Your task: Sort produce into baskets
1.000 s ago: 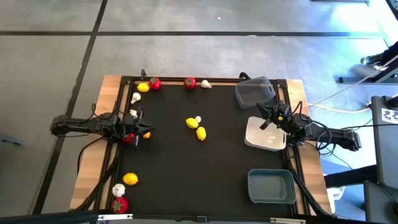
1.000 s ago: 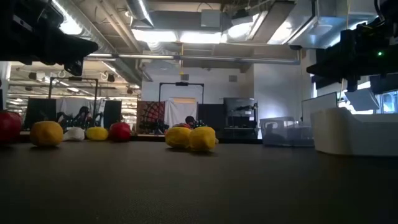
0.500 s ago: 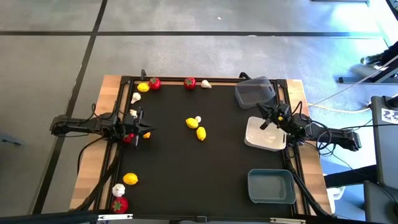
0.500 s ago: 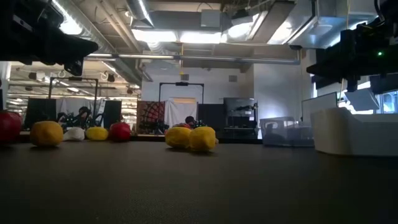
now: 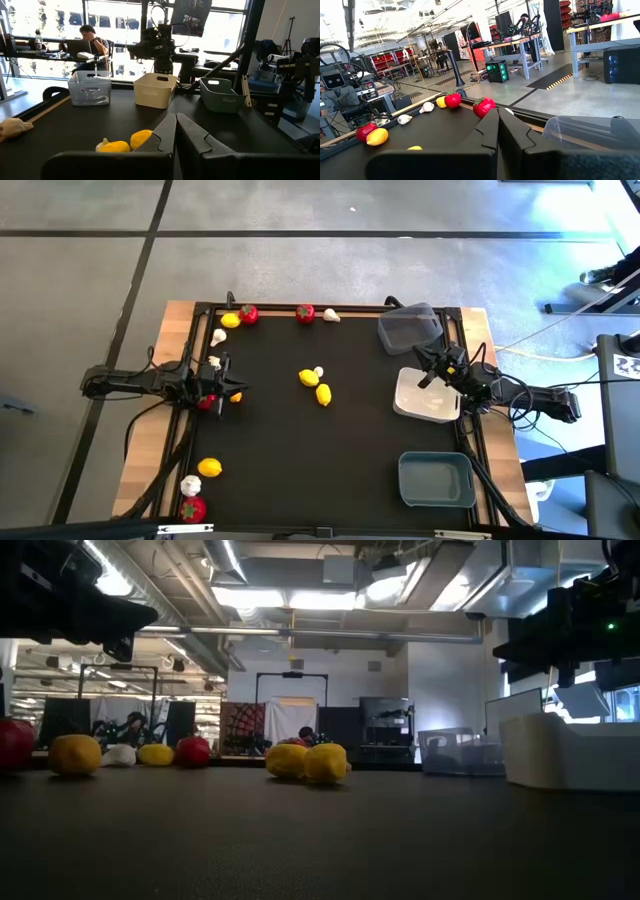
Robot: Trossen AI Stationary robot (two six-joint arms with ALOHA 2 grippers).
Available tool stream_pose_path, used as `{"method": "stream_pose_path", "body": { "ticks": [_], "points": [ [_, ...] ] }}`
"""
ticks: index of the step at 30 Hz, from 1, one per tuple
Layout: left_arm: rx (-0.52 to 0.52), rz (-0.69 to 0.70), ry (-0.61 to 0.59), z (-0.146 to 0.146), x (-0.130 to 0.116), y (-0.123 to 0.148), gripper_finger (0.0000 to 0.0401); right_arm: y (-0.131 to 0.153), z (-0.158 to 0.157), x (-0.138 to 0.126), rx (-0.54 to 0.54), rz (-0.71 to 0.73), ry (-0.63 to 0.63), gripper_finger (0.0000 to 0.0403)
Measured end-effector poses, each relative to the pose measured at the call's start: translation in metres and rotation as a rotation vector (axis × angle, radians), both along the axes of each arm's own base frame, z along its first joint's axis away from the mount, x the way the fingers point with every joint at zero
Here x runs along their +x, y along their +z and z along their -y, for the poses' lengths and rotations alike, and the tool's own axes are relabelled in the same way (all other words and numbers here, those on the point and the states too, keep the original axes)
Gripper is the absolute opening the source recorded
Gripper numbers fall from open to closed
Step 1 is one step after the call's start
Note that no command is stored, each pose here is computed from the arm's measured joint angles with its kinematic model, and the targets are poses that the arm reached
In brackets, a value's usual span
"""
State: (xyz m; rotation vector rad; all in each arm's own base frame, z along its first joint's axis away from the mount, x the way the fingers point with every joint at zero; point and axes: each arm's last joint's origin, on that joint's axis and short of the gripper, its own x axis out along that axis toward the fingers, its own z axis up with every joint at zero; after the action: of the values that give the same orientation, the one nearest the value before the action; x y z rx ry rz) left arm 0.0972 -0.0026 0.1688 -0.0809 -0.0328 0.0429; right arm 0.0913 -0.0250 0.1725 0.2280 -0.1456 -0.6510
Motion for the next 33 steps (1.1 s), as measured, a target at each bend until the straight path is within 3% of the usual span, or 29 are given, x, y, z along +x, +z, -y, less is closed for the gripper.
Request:
{"method": "stream_pose_path", "body": {
  "ticks": [8,15,21,27,33],
  "points": [
    [0.002,0.006,0.001,0.000,0.000,0.001,0.0005,0.000,0.000,0.000,0.000,0.000,0.000,0.0010],
    [-0.018,0.148,0.069,-0.002,-0.002,0.014,0.0005,0.000,0.000,0.000,0.000,0.000,0.000,0.0010],
    [-0.083,0.264,0.213,-0.007,-0.005,0.025,0.0005,0.001,0.000,0.000,-0.001,0.009,-0.001,0.0010],
    [-0.043,0.238,0.333,-0.010,-0.005,0.023,0.0005,0.010,0.000,-0.002,-0.009,0.065,-0.001,0.0010],
    [-0.070,0.233,0.432,-0.017,-0.003,0.022,0.0005,0.018,-0.001,-0.003,-0.103,0.077,0.006,0.0010]
  ]
}}
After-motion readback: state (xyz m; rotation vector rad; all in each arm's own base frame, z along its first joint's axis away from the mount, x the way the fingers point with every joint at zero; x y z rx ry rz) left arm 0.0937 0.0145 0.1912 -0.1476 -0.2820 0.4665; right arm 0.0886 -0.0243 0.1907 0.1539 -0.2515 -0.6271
